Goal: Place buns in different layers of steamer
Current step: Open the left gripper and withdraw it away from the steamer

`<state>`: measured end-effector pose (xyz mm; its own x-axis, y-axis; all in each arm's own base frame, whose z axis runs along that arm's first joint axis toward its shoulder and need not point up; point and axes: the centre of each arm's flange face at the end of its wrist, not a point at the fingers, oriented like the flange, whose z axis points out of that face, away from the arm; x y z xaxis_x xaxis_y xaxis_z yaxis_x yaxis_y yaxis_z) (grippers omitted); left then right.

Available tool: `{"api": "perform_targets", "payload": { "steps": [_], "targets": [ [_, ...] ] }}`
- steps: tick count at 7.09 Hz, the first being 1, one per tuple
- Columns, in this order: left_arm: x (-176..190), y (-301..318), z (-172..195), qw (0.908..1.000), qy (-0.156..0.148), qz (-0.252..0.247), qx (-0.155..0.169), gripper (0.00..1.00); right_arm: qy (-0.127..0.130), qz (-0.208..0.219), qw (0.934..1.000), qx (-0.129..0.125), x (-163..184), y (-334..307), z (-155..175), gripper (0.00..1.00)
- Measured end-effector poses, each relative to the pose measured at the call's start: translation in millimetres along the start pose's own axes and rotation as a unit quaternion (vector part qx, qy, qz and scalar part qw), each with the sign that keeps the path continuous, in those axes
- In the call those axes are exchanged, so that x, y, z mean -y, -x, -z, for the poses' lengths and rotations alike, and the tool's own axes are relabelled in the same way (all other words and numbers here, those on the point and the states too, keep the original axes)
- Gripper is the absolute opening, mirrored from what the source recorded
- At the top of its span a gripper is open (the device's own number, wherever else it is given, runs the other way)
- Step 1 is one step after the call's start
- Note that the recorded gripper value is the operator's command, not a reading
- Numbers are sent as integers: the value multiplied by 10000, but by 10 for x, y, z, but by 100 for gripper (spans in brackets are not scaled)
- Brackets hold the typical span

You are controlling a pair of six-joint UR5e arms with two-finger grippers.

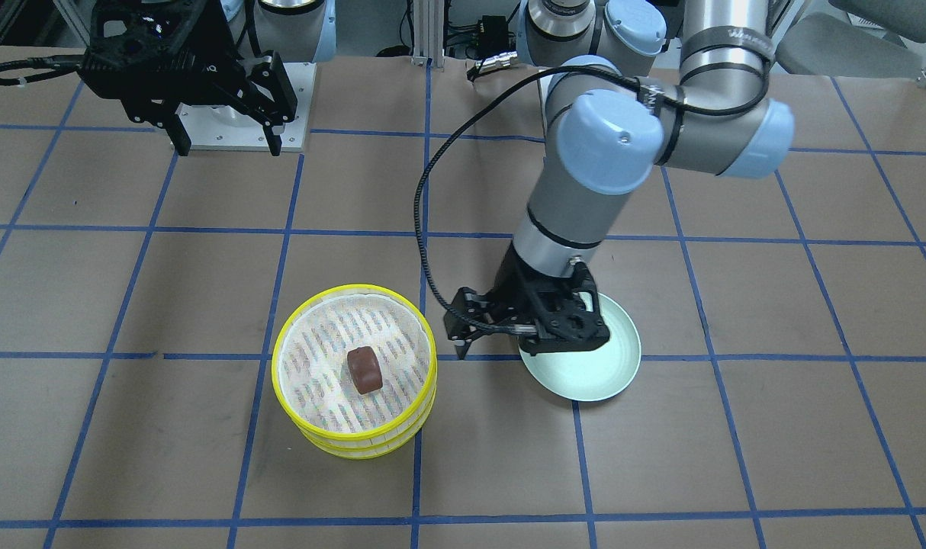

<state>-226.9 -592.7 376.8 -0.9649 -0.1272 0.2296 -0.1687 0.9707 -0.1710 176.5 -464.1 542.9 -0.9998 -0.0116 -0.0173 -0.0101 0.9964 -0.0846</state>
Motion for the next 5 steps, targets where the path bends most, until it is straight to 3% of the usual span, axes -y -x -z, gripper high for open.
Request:
{"api": "perform_targets", "payload": {
  "steps": [2,5],
  "targets": [
    [99,673,595,9989,245,-334,226,100,-2,6,10000,4,-1,6,-7,100],
    [-169,821,1661,9952,456,-472,729,100,-5,7,10000,10,-1,11,-16,100]
  ]
}}
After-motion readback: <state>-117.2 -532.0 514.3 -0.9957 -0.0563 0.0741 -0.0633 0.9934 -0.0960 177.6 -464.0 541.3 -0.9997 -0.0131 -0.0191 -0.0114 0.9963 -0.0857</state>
